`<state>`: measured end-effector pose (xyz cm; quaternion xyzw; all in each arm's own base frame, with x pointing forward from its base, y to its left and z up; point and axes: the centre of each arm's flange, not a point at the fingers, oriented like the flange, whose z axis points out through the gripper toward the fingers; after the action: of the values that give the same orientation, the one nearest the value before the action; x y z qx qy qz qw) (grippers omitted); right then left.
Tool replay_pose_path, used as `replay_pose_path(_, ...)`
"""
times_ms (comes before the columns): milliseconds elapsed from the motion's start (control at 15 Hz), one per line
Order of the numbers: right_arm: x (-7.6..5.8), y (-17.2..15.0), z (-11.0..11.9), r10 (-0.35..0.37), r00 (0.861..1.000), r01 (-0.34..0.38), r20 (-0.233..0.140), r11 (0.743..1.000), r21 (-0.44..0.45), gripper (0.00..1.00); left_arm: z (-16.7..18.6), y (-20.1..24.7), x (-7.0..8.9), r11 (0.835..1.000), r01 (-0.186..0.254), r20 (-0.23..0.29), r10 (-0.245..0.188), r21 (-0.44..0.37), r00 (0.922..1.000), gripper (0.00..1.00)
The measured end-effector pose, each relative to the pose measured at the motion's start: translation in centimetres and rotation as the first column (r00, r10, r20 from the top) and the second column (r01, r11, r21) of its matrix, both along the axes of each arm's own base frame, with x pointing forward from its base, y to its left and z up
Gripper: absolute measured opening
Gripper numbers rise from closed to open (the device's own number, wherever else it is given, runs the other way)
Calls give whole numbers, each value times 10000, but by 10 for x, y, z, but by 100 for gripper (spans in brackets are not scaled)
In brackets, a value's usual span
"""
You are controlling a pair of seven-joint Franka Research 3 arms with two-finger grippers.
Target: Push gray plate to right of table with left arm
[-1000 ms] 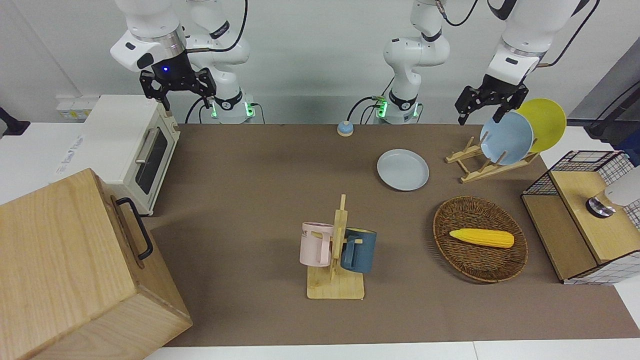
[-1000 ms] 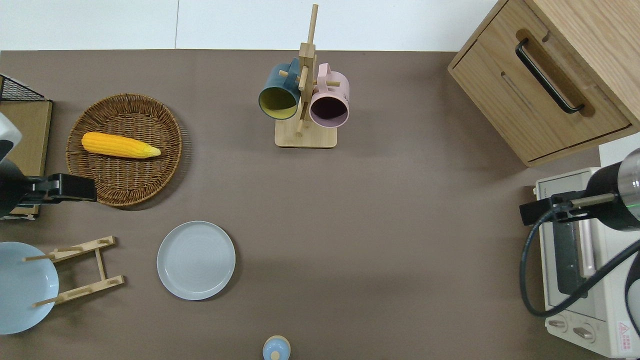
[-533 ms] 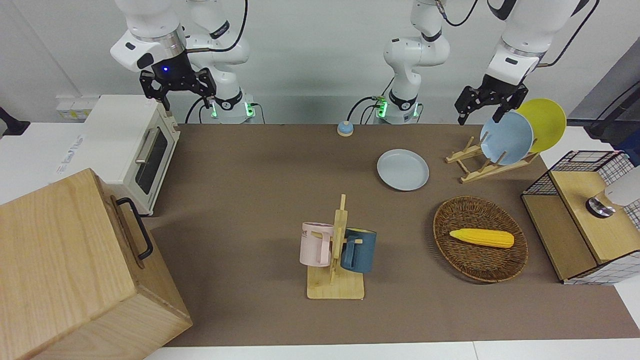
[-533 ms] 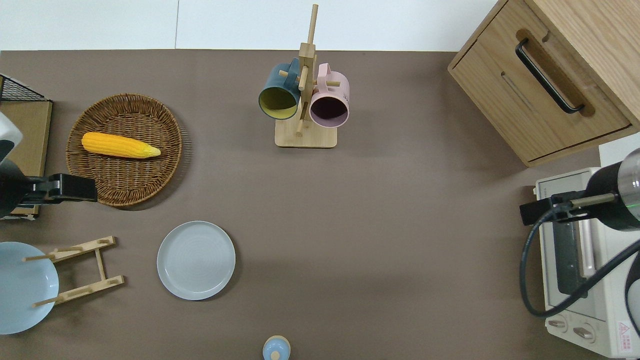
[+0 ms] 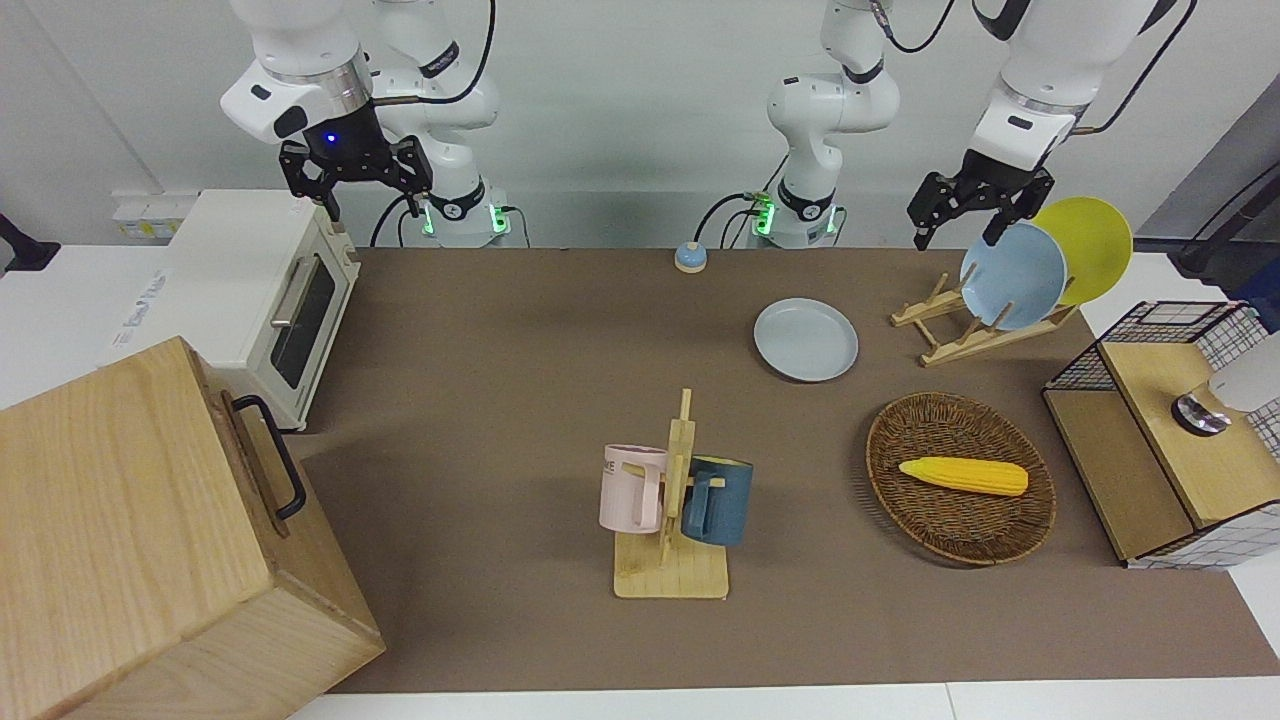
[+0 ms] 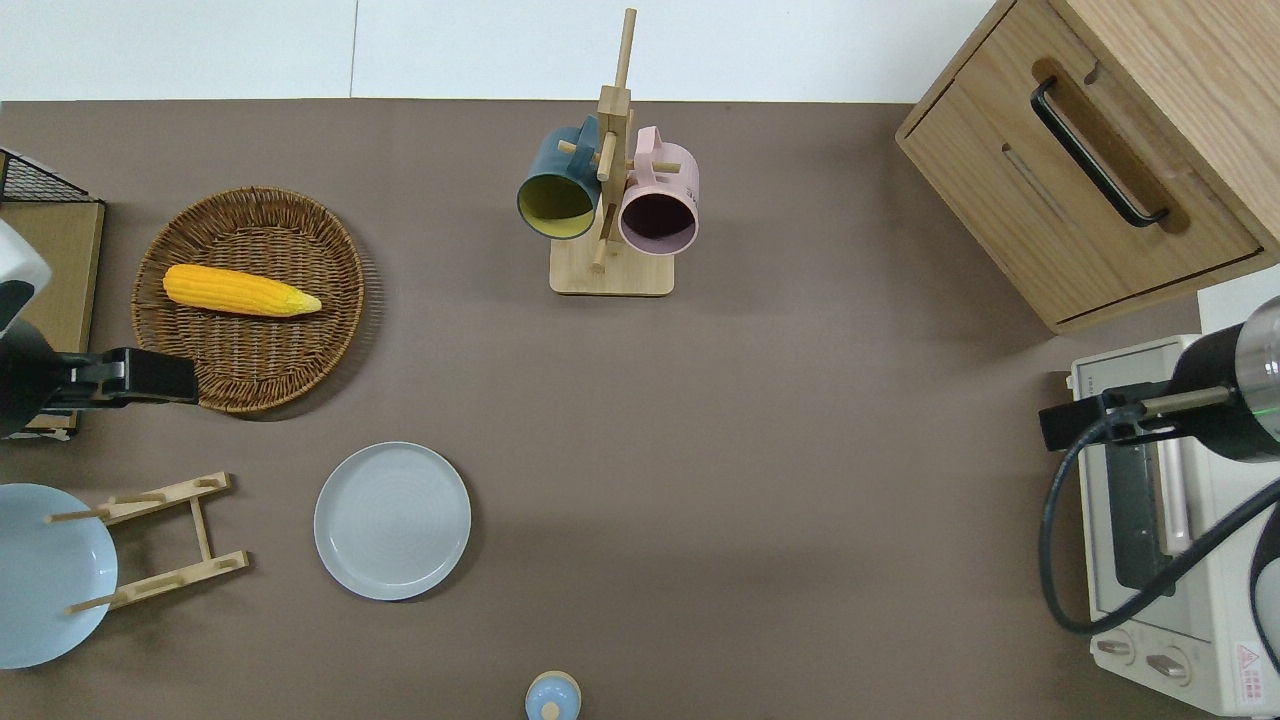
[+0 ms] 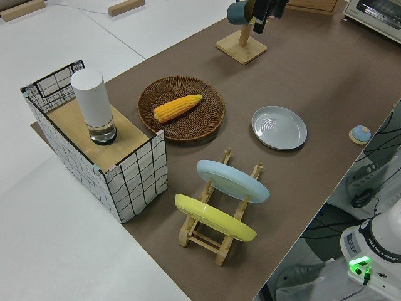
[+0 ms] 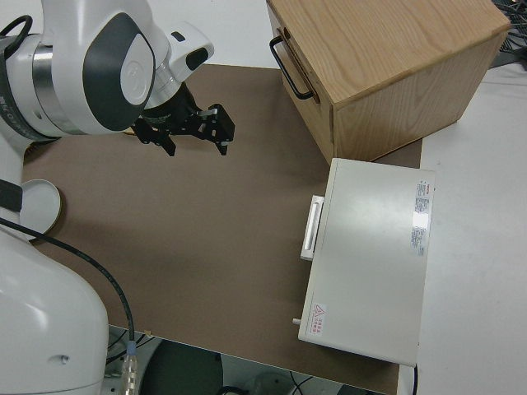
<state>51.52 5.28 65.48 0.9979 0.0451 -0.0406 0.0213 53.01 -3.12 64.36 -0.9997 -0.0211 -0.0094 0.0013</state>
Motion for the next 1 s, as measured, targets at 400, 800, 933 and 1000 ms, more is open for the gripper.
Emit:
replay_pose_path(400,0,0,0,0,10000,0,0,10000,0,100,-86,16,10,9994,-359,-1274,357,8,9912,100)
replay_pose_path(800,0,0,0,0,10000,0,0,10000,0,100,-145,7,-9,9995,-303,-1626,277,-134,9863,96)
replay_pose_path(933,0,0,0,0,10000,0,0,10000,0,100,-169,9,-20,9993,-352,-1709,328,-114,9847,95)
replay_pose_path(1000,0,0,0,0,10000,0,0,10000,0,100,-182,13,-26,9989,-434,-1774,400,-154,9833,93)
